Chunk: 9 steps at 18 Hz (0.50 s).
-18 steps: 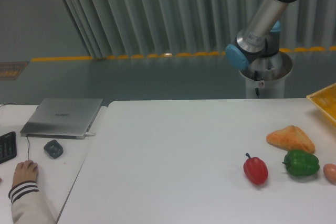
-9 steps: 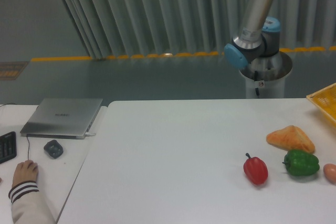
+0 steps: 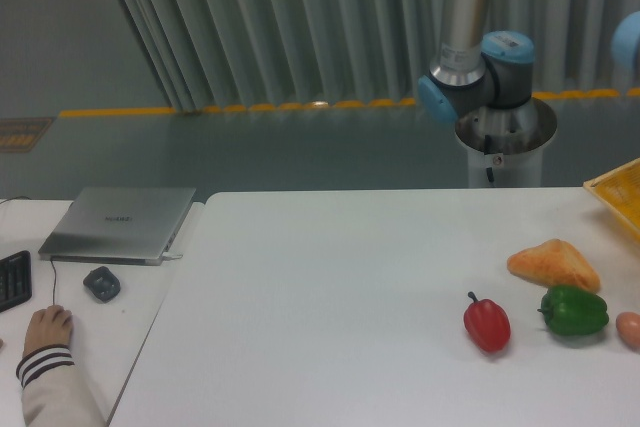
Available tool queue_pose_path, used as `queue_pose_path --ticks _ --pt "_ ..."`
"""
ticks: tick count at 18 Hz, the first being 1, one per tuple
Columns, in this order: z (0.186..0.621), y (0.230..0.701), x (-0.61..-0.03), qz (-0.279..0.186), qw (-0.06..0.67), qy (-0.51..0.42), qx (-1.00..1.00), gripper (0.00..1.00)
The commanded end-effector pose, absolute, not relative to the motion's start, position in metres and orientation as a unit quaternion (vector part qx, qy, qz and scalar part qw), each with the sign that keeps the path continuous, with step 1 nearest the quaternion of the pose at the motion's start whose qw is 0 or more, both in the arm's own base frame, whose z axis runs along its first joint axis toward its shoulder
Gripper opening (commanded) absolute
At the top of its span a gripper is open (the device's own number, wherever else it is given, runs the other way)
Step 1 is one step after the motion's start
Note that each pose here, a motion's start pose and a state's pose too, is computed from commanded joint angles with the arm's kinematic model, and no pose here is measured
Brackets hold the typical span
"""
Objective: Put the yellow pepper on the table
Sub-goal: 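Carry the yellow pepper in the gripper down toward the table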
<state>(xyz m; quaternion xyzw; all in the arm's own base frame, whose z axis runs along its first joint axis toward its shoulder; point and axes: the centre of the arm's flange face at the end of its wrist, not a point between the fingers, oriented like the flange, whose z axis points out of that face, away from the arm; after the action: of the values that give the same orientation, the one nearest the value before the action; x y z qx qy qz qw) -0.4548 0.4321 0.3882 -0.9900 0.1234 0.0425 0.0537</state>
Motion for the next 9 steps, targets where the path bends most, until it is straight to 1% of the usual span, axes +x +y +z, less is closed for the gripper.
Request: queue_pose_path --ticks 6,9 --pt "0.365 0.486 -0.435 0.051 0.066 0.101 -0.991 0.32" --pt "0.331 0.519 -0.428 0.057 0.072 0.093 -0.991 0.32"
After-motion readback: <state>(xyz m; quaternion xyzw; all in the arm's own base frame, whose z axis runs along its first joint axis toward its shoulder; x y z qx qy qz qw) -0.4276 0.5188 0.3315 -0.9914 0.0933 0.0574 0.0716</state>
